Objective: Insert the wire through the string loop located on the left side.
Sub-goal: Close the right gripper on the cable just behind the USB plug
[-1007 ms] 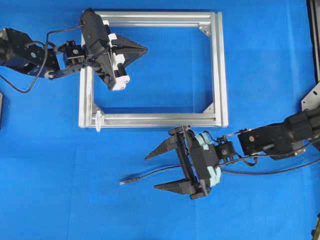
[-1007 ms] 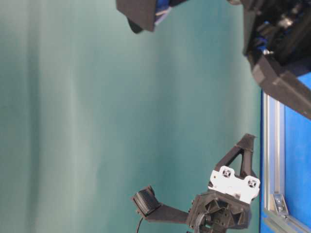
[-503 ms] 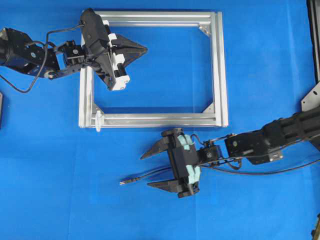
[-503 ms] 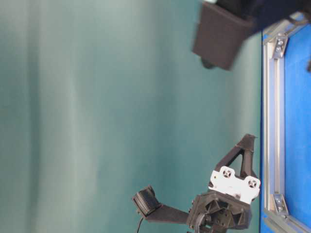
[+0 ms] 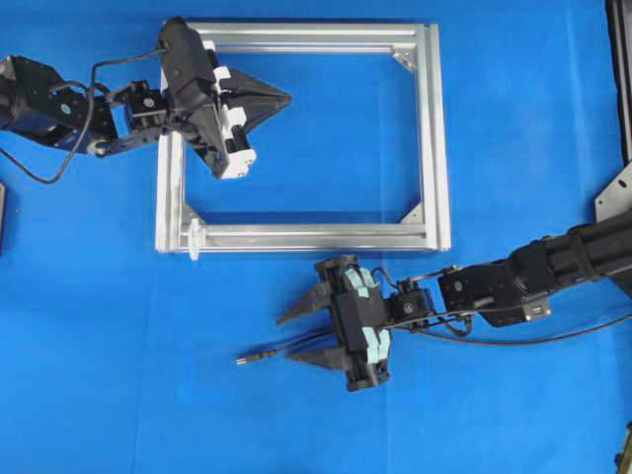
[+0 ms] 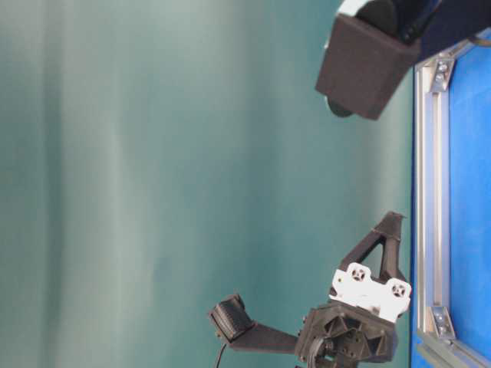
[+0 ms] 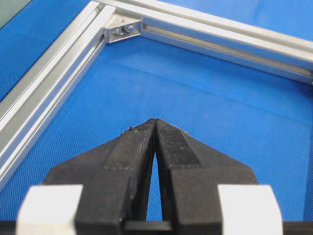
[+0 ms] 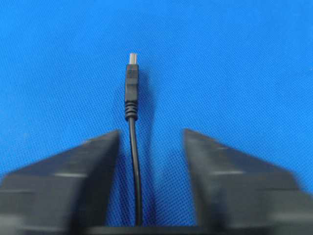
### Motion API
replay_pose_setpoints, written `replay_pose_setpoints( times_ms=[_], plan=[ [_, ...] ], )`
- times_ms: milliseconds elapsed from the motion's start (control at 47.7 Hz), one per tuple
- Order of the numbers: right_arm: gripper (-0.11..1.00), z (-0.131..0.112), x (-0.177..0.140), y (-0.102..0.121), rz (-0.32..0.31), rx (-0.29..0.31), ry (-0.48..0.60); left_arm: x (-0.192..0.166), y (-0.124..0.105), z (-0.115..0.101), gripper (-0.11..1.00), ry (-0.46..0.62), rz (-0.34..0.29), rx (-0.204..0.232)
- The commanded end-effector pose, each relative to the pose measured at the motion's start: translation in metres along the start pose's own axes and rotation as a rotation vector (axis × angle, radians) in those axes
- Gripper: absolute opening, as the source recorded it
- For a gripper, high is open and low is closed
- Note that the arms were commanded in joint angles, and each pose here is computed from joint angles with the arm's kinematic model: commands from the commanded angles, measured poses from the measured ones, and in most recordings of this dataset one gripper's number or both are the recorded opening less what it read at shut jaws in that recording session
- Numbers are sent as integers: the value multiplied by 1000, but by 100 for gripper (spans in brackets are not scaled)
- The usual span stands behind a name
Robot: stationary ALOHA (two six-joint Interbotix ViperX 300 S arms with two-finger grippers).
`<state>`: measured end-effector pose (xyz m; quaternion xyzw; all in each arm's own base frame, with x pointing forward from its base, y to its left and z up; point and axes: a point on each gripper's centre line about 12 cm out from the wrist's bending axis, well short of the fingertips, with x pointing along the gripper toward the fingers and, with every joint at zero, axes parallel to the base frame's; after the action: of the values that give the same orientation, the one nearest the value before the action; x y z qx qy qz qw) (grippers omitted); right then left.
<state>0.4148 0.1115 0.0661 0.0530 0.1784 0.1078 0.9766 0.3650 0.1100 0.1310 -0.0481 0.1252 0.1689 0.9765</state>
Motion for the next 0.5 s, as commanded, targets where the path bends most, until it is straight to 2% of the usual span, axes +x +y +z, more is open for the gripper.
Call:
replay_pose_setpoints(
  times_ms=[0,84,147,482],
  plan=[
    [30,13,1,4,9,-3,-39,-2,-2,15,0,-46,-5,-2],
    [11,13,1,3,7,-4,-35,-2,-2,15,0,-46,-5,-2],
    [1,12,1,3,9,-6,-34,-2,-2,15,0,-46,-5,-2],
    [0,14,1,4,14,-11,-37,-2,-2,15,0,-46,-5,-2]
  ],
)
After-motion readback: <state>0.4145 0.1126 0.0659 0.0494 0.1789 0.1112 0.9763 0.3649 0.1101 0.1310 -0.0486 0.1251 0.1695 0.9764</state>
